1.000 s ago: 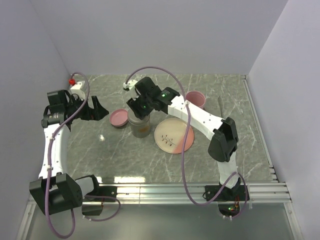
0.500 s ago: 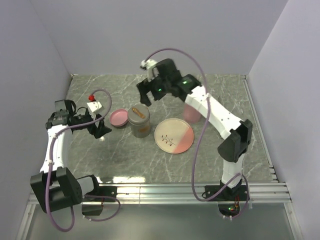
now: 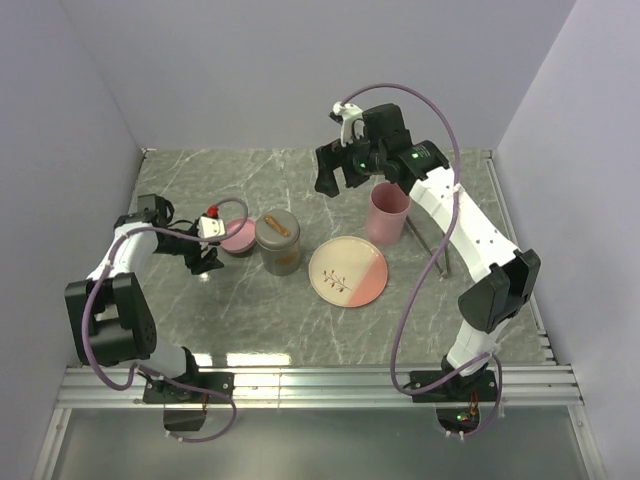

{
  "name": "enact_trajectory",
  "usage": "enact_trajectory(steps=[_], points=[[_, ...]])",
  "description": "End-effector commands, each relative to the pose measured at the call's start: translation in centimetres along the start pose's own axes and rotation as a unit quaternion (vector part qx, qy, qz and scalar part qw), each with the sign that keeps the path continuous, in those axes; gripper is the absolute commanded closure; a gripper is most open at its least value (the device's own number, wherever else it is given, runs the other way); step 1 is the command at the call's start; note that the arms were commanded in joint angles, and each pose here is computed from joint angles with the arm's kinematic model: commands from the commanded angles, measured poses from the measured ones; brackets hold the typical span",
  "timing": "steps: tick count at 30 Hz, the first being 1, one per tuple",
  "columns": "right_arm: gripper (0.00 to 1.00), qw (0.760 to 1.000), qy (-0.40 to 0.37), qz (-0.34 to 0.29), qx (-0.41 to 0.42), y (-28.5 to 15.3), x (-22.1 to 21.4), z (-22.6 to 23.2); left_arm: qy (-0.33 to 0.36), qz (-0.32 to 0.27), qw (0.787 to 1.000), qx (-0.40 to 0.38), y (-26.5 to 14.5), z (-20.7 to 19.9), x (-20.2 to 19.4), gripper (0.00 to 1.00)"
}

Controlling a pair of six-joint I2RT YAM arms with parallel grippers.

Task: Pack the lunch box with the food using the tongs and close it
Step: Pick up the box lid from the center of the board.

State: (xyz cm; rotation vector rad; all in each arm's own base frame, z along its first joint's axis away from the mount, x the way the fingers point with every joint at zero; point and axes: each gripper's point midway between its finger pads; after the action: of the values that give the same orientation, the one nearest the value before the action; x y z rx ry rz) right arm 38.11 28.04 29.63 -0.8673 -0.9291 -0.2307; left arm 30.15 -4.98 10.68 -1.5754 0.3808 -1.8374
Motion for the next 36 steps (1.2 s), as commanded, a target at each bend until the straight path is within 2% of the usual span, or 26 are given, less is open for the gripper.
enact_trajectory(steps=[1, 7, 17, 25, 36], points=[[0.00, 1.000, -0.009, -0.024, 0.015, -1.8, 1.2, 1.2, 0.083, 0.020, 0.996, 0.008, 0.7, 1.4, -0.9, 0.35], [0.00, 1.000, -0.012, -0.022, 0.009, -1.8, 1.2, 0.9, 0.101, 0.040, 0.994, -0.023, 2.1, 2.1, -2.5, 0.37], [0.00, 0.999, -0.003, -0.034, -0.009, -3.0, 2.0, -1.2, 0.135, 0.054, 0.989, -0.028, 4.0, 3.9, -3.5, 0.37], [0.00, 0.999, 0.010, -0.039, -0.017, -3.8, 2.2, -2.8, 0.134, 0.059, 0.988, -0.051, 5.9, 4.3, -4.2, 0.40], [0.00, 0.999, 0.020, -0.037, -0.022, -4.1, 1.9, -3.6, 0.149, 0.092, 0.982, -0.073, 7.1, 3.5, -6.0, 0.66]])
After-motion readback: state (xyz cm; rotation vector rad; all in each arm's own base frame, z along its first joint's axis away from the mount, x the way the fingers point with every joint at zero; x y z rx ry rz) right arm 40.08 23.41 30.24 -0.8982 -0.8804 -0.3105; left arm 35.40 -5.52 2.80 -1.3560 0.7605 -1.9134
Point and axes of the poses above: each gripper's point midway between its finger pads, its own y axis out along the fingers, its own z axis along the line the jaws close on, x = y × z, and after that the axes turned 8 degrees about y, right-handed
